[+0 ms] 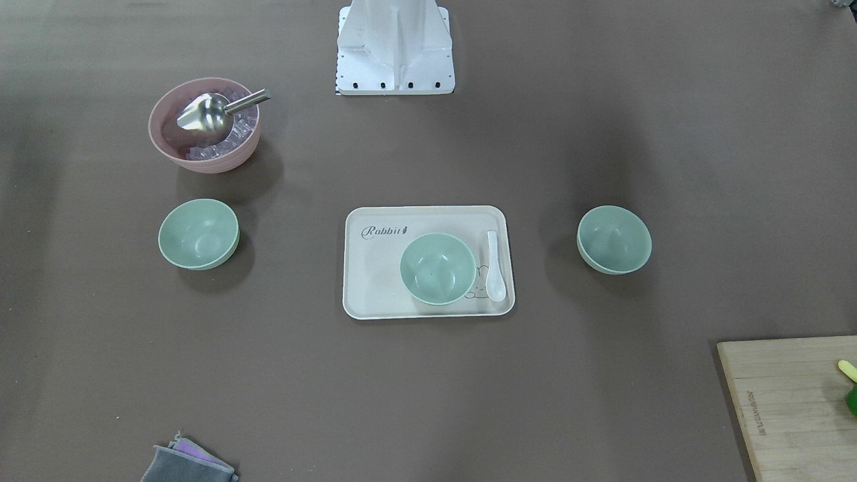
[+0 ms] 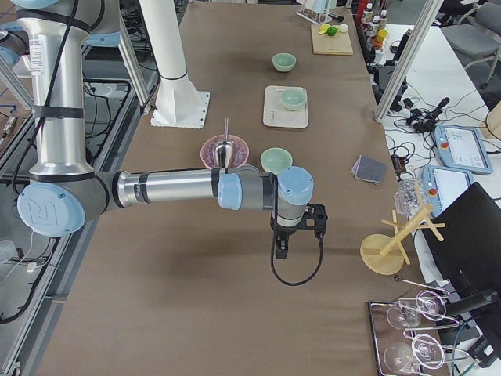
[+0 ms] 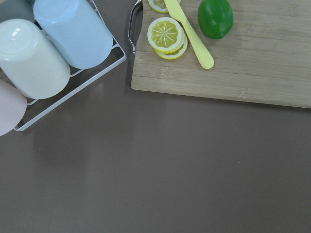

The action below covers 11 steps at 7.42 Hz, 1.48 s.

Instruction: Stack green bowls together

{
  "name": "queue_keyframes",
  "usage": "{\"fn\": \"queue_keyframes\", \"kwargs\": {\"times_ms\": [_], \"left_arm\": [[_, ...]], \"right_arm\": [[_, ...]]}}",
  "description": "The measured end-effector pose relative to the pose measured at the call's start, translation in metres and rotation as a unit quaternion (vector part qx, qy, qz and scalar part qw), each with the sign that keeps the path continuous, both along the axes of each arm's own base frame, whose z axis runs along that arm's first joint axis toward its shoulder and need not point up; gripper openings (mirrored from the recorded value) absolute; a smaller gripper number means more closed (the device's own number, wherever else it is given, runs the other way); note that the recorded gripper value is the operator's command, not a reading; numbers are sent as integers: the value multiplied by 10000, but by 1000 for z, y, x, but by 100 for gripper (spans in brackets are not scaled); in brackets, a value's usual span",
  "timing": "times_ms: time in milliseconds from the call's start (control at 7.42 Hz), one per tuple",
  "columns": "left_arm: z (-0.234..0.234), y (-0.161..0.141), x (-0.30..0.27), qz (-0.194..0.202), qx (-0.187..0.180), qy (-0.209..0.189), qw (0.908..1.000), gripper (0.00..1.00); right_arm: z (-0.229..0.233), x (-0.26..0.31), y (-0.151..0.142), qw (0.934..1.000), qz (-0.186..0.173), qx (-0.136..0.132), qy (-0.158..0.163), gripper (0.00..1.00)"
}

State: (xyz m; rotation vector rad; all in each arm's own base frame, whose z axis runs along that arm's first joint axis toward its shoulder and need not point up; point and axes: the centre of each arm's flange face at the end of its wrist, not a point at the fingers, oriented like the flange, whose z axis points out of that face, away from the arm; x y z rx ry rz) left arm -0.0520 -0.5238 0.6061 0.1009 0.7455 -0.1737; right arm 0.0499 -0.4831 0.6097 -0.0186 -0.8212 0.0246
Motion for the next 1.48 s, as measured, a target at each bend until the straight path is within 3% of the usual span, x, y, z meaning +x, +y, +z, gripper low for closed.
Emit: {"fn": "queue_keyframes", "kwargs": {"times_ms": [1483], "left_arm": [[1, 0, 0, 43, 36, -3, 10000, 98]], "right_arm": [[-6, -1, -6, 10000, -11, 65, -4, 100]]}}
